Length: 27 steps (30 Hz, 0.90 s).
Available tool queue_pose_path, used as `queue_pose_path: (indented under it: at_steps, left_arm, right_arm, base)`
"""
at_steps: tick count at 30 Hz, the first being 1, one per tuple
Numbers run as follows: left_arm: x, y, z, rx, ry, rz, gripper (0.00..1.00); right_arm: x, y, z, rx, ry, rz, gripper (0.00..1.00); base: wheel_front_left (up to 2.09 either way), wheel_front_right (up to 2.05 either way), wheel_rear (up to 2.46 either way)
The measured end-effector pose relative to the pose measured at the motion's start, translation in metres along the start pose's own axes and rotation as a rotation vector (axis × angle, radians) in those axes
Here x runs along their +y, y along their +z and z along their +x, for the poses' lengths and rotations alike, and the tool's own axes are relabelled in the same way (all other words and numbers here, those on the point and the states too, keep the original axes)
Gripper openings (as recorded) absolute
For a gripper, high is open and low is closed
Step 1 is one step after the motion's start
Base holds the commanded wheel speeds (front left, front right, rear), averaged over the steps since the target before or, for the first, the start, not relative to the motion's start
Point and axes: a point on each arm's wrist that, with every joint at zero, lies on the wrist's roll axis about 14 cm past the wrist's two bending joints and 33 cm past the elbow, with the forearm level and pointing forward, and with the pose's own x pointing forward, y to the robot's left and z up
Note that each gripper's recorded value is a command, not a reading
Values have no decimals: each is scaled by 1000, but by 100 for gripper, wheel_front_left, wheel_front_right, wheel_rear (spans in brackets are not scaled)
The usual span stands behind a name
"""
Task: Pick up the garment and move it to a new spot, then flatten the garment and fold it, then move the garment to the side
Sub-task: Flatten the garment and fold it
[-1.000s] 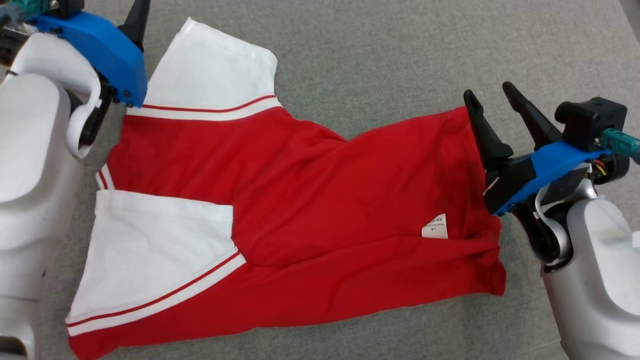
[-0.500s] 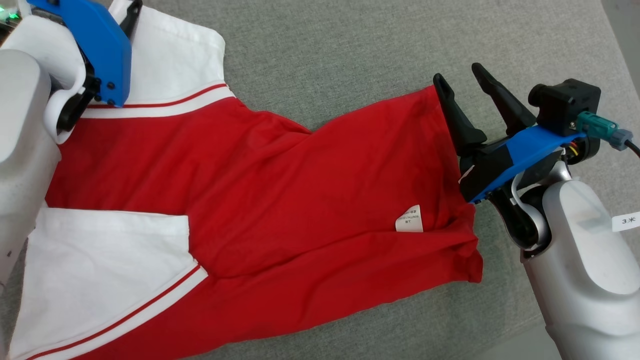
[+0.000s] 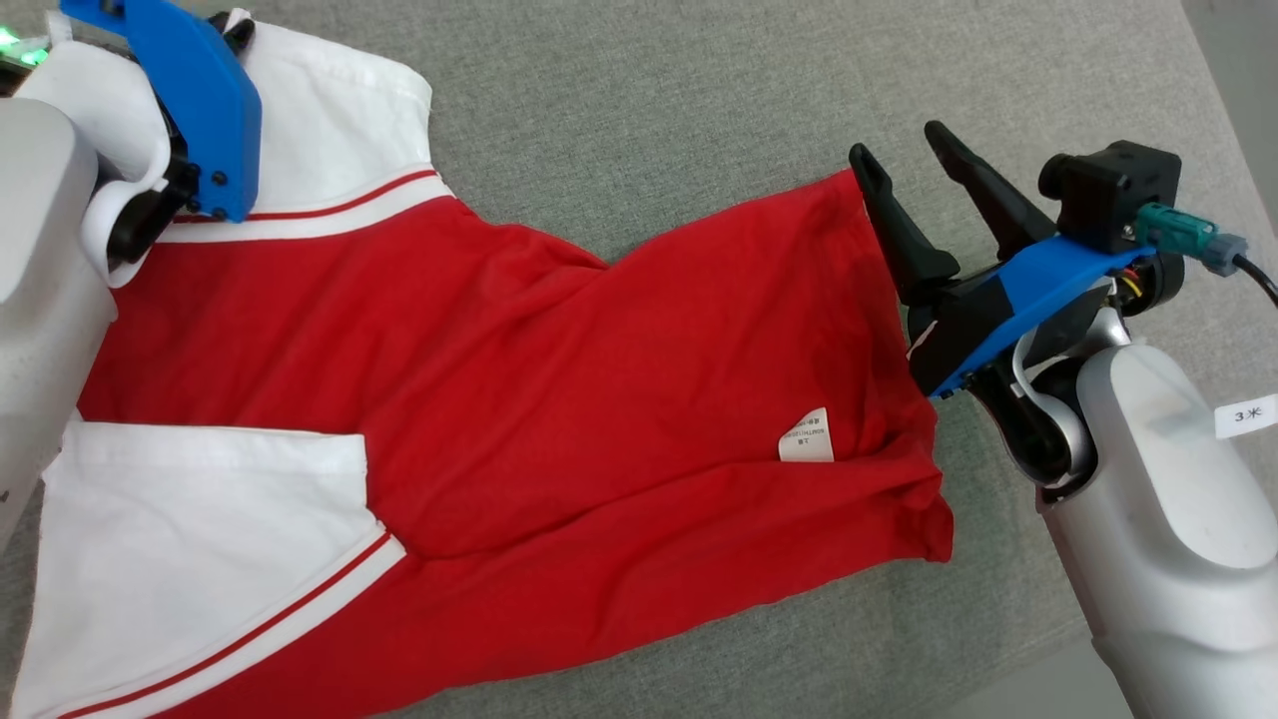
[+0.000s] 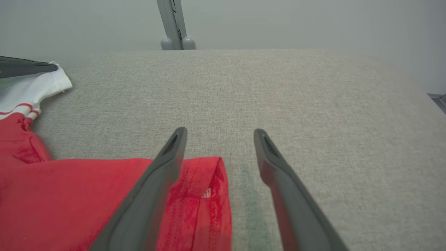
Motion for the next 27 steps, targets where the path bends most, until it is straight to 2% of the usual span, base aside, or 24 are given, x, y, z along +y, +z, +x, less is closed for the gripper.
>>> queue_pose_path:
  at_steps: [7, 17, 18, 19, 20, 27]
  left_arm:
    - [3, 13, -13, -66, 14, 9, 0]
    - [7, 26, -29, -157, 30, 25, 0]
    - [8, 28, -31, -166, 34, 23, 0]
    - [10, 30, -32, -177, 38, 19, 0]
    - [13, 32, -34, -188, 44, 18, 0]
    - [23, 45, -53, -280, 85, 15, 0]
  right_arm:
    - [10, -10, 1, 103, 46, 1, 100]
    - [13, -48, 2, 301, 69, -11, 100]
    - [15, -53, 1, 320, 74, -9, 84]
    - [16, -54, 2, 328, 78, -10, 38]
    - [16, -54, 3, 327, 80, -4, 0]
    - [11, -36, 11, 239, 65, 5, 0]
  base:
    - [0, 0, 0]
    - [0, 0, 0]
    - [0, 0, 0]
    - [0, 0, 0]
    - [0, 0, 0]
    - [0, 0, 0]
